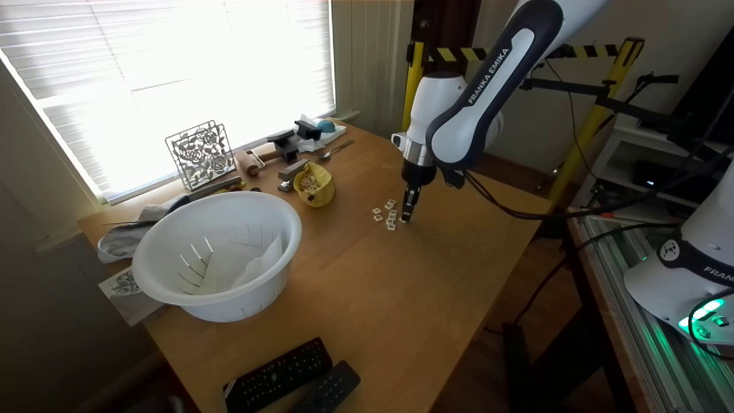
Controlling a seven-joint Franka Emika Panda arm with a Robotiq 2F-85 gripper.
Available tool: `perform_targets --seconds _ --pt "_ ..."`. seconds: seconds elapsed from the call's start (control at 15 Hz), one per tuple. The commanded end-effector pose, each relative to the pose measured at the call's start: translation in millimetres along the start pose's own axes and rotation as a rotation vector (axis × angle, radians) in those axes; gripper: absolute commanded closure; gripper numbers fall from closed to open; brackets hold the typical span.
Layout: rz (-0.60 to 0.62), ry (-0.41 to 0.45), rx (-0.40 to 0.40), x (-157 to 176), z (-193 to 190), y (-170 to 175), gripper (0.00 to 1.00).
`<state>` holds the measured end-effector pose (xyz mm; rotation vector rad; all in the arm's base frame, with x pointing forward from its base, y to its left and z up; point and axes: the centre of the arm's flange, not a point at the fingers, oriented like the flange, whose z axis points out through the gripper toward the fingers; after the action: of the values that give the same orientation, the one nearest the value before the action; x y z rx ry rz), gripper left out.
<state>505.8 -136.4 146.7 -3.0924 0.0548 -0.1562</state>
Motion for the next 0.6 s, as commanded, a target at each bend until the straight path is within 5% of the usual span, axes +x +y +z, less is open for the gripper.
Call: perform_targets --seconds 0.0,0.53 --pt "0.015 0.0 -0.019 2.4 13.7 16.3 1.0" --pt "0.067 0.033 -0.044 14.4 19.8 40.1 1.0"
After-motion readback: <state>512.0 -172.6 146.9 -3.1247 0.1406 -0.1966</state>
